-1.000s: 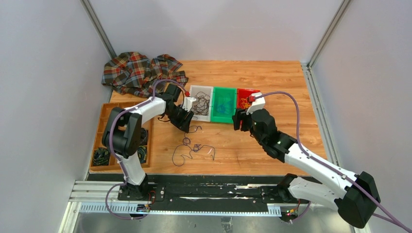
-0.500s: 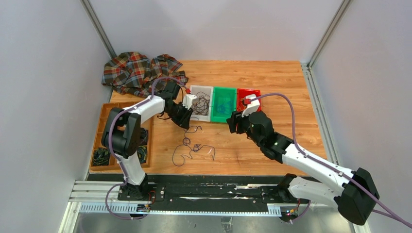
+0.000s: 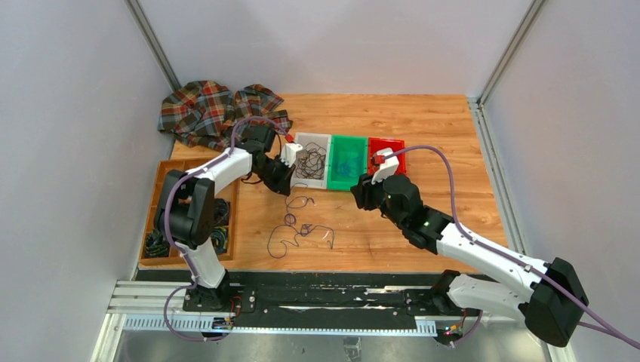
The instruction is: Untangle the cables
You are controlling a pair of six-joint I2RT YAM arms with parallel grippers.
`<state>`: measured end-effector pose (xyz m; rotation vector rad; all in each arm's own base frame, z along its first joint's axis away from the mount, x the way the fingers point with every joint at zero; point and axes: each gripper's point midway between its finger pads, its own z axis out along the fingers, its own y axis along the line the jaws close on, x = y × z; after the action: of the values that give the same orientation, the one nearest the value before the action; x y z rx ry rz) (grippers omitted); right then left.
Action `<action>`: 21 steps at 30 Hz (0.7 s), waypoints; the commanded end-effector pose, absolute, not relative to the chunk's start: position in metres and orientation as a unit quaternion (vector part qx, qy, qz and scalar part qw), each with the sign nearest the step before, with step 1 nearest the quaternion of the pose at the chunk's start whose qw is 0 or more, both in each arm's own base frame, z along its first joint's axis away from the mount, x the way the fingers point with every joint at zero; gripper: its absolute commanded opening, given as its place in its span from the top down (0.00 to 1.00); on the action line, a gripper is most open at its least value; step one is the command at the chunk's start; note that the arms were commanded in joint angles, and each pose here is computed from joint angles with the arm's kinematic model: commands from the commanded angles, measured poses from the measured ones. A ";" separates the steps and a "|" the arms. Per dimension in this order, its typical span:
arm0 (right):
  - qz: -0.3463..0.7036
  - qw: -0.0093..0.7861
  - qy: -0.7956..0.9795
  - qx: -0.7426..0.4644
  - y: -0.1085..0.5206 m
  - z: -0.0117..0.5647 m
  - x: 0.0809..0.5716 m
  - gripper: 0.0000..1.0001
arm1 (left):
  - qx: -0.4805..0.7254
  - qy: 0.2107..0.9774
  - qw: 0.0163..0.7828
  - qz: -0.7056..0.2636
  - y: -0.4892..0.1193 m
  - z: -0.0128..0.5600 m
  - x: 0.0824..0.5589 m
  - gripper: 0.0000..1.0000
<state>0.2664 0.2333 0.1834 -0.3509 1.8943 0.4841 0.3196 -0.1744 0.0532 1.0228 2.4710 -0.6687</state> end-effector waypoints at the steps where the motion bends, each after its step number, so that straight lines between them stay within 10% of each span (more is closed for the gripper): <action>1: 0.219 0.562 0.784 -0.148 0.241 0.205 0.266 0.61 | 0.371 0.868 0.210 -0.254 -0.179 0.069 0.318 0.99; 6: 0.224 0.565 0.779 -0.153 0.242 0.210 0.263 0.66 | 0.368 0.864 0.199 -0.281 -0.184 0.092 0.308 0.99; 13: 0.291 0.584 0.727 -0.216 0.282 0.234 0.245 0.35 | 0.365 0.828 0.283 -0.316 -0.195 0.206 0.293 0.99; 21: 0.374 0.596 0.637 -0.315 0.366 0.293 0.215 0.29 | 0.396 0.776 0.352 -0.343 -0.203 0.308 0.247 0.99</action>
<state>0.2300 0.3240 0.2334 -0.6413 1.6892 0.7385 0.2818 -0.1977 0.2904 1.0034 1.9841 -0.7878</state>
